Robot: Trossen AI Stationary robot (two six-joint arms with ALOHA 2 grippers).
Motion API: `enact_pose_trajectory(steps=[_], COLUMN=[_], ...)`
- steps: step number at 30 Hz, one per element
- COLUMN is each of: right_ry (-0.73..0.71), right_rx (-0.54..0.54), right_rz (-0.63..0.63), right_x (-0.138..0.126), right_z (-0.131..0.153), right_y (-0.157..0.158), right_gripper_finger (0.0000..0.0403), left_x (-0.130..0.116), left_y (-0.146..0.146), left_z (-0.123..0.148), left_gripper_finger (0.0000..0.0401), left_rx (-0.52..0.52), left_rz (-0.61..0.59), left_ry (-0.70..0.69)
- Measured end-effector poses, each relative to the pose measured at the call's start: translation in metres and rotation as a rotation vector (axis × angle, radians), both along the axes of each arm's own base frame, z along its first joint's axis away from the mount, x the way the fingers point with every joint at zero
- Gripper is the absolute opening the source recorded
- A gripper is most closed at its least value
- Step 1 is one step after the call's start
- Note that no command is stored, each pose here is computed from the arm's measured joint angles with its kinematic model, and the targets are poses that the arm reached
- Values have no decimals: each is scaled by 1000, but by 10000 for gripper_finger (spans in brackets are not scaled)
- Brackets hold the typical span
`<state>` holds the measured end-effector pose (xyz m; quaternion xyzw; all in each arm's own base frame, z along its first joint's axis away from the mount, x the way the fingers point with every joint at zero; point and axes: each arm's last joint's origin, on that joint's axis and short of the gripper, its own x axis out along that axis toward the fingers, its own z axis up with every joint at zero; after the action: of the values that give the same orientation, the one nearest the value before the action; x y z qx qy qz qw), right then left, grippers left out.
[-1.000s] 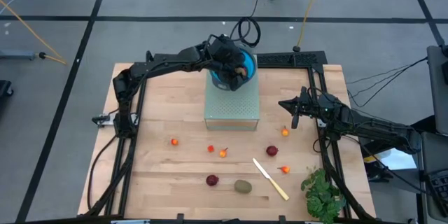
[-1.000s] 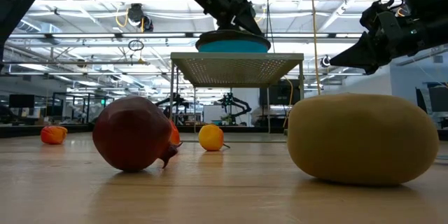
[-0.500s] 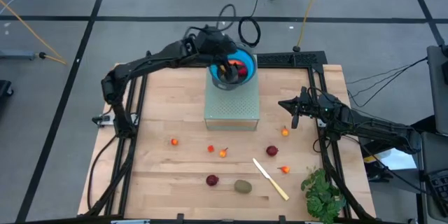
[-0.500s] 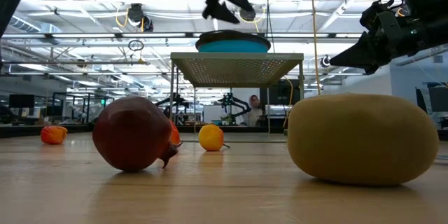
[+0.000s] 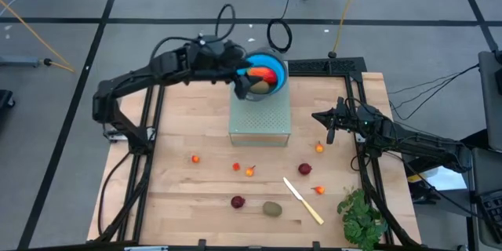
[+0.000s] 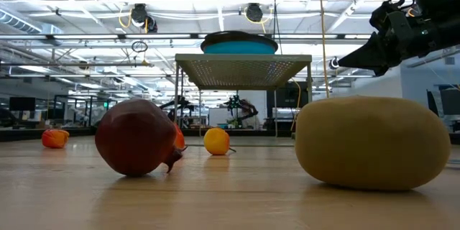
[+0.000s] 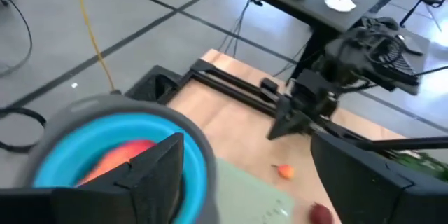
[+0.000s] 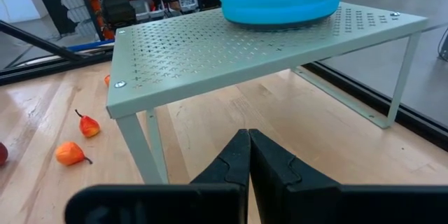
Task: Pick & Place Fruit
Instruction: Put the red pomegranate into the blue strainer bowl on the shelf
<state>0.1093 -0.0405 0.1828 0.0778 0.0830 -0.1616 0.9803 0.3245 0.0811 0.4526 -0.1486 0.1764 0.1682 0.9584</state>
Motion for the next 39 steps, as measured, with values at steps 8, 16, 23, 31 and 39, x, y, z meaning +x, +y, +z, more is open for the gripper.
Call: enact_pose_trajectory(steps=[8,16,23,31,39], right_ry=[0,0,8,8,8], right_rx=[0,0,3,0,0], right_rz=[0,1,1,1,1], right_x=[0,0,0,0,0], right_z=[0,0,-1,-1,-1], right_y=[0,0,0,0,0], right_gripper_finger=[0,0,0,0,0], left_x=[-2,2,1,-14,-22], left_y=[-48,-98,-147,-184,-195], left_z=[-1,-9,-19,-22,-26], left_gripper_finger=[271,243,217,173,117], left_rx=[-132,-336,-386,-257,-228], left_rz=[-31,-75,-95,-66,-40], left_ry=[27,57,106,130,169])
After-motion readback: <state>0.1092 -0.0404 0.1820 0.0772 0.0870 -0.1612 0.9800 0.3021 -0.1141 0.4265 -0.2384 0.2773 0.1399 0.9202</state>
